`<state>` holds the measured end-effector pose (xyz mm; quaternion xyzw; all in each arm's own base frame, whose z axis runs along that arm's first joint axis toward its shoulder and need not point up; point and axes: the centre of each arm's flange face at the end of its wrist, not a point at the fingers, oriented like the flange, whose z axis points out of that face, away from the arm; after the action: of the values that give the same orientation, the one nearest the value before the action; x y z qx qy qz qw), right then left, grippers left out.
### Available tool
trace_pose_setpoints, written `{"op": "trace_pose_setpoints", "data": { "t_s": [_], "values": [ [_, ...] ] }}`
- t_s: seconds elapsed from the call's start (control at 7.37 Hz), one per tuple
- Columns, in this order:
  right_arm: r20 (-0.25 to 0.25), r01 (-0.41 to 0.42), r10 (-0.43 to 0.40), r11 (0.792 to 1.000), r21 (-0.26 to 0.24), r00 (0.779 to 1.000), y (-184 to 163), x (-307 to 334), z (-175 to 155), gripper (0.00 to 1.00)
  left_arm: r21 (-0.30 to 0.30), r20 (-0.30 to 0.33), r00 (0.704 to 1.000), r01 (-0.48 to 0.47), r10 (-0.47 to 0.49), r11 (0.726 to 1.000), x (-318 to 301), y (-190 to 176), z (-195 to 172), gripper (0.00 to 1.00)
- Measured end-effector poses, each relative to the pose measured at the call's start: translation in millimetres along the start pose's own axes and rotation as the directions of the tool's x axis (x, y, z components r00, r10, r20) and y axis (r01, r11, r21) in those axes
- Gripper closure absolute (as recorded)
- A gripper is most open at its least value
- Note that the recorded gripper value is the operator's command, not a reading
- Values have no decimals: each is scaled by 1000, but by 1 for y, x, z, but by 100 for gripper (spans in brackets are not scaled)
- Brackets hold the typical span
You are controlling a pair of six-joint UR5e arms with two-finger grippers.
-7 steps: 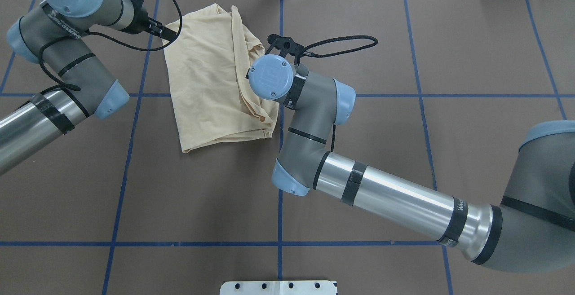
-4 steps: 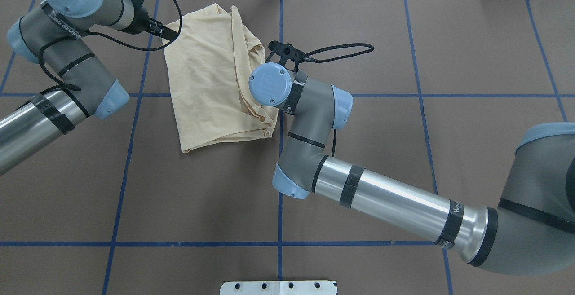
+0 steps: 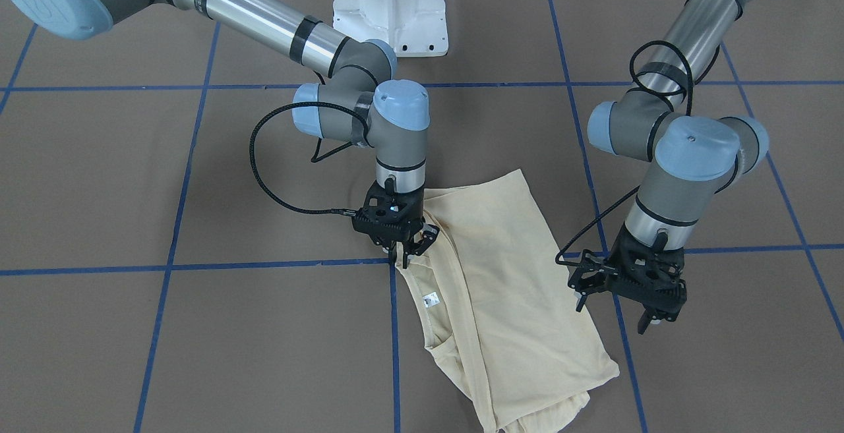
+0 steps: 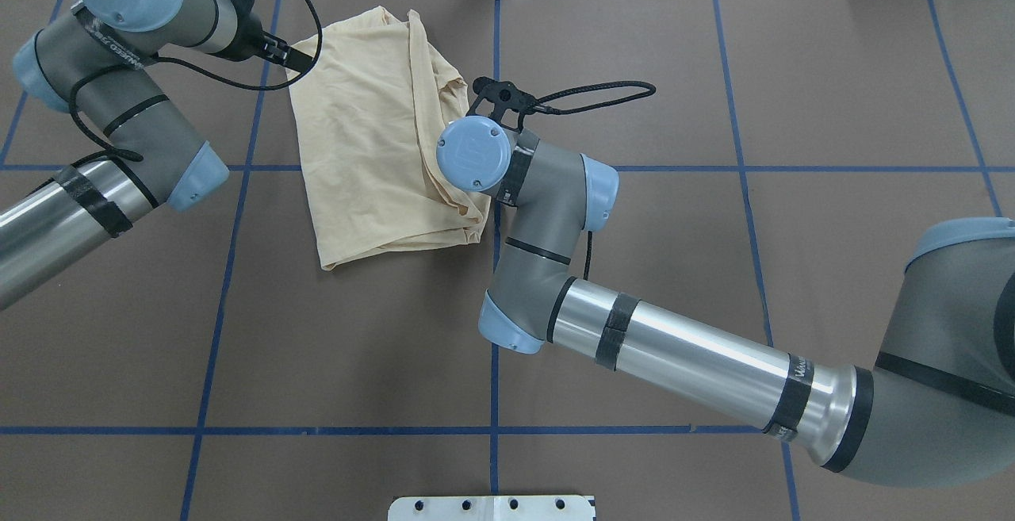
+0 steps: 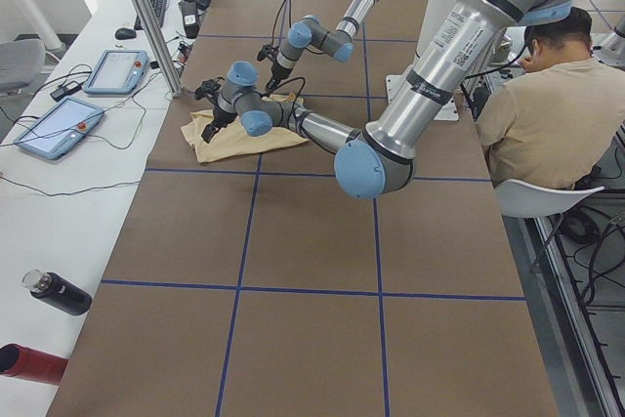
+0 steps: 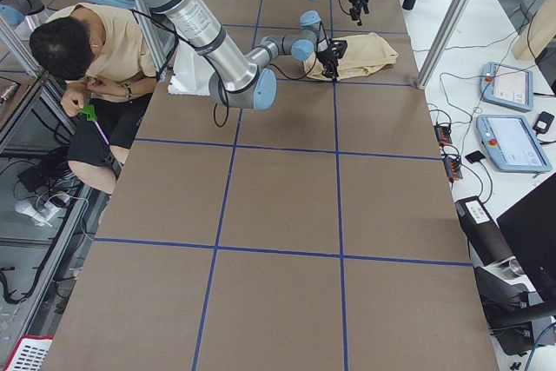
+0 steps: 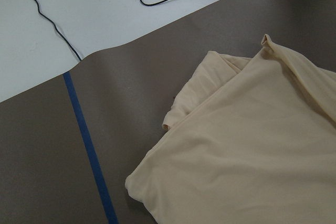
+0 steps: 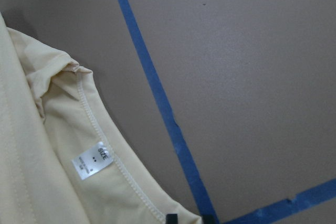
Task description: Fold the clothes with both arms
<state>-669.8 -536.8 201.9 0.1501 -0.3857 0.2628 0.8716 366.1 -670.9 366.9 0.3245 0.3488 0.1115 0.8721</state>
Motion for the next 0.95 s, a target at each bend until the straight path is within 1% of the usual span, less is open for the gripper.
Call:
{"op": "trace_pose_setpoints", "data": {
  "t_s": [0.27, 0.54, 0.68, 0.81, 0.95],
  "values": [
    [4, -5, 5, 1000, 1, 1000, 2, -5, -4, 100, 0, 0, 1000, 0, 0, 1000, 0, 0, 0, 0],
    [21, -11, 11, 1000, -6, 1000, 0, 4, -22, 100, 2, -2, 1000, 4, -4, 1000, 1, 0, -1, 0],
    [21, -7, 8, 1000, -13, 1000, 2, 24, -39, 100, 3, -3, 1000, 16, -16, 1000, 2, -1, -1, 0],
    [25, 1, -1, 1000, -26, 1000, 10, 58, -57, 100, 3, -5, 1000, 24, -24, 1000, 3, 0, -1, 0],
    [40, 16, -15, 999, -40, 999, 25, 104, -76, 100, 3, -8, 1000, 26, -26, 1000, 5, 0, -1, 0]
  ]
}}
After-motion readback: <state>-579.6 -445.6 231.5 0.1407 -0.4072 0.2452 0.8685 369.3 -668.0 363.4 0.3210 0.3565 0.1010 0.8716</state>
